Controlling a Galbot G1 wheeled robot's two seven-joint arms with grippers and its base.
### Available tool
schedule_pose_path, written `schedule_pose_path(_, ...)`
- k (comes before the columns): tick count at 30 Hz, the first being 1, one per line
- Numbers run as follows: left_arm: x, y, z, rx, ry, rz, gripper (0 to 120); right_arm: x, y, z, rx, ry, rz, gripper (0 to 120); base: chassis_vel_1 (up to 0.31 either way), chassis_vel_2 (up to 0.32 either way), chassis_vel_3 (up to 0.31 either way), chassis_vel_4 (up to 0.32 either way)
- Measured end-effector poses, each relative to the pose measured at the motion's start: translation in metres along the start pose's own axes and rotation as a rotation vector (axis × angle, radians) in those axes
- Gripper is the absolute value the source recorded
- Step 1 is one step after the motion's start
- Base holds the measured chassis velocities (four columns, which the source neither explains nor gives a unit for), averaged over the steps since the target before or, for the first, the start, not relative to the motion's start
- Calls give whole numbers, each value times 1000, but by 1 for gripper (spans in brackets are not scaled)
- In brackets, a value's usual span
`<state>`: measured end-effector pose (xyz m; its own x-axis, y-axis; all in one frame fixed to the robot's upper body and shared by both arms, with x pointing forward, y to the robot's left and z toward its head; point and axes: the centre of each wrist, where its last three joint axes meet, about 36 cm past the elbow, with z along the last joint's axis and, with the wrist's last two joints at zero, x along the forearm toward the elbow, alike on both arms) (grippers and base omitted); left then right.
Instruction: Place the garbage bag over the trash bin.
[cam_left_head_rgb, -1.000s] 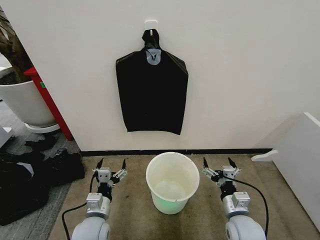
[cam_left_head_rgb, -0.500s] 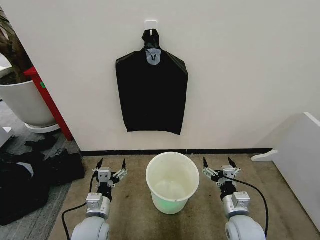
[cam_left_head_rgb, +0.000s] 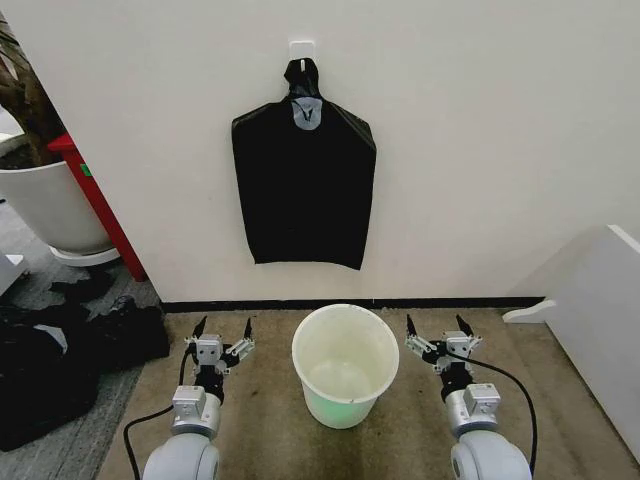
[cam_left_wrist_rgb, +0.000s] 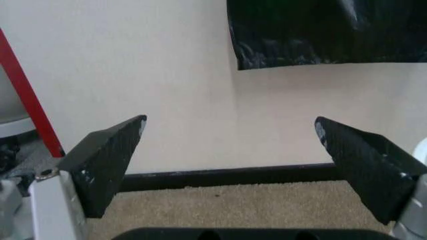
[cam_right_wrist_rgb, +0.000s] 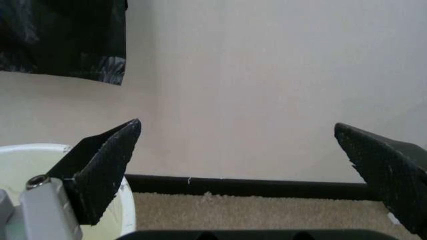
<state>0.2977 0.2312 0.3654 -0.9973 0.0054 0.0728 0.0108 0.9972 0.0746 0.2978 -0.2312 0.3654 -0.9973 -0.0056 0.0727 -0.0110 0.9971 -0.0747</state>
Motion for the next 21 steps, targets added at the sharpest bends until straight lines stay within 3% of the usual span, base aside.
schedule_pose_path(21, 0, 1, 0, 0, 1, -1, 100, 1, 0, -1, -2, -1, 0, 100, 0, 0, 0, 0)
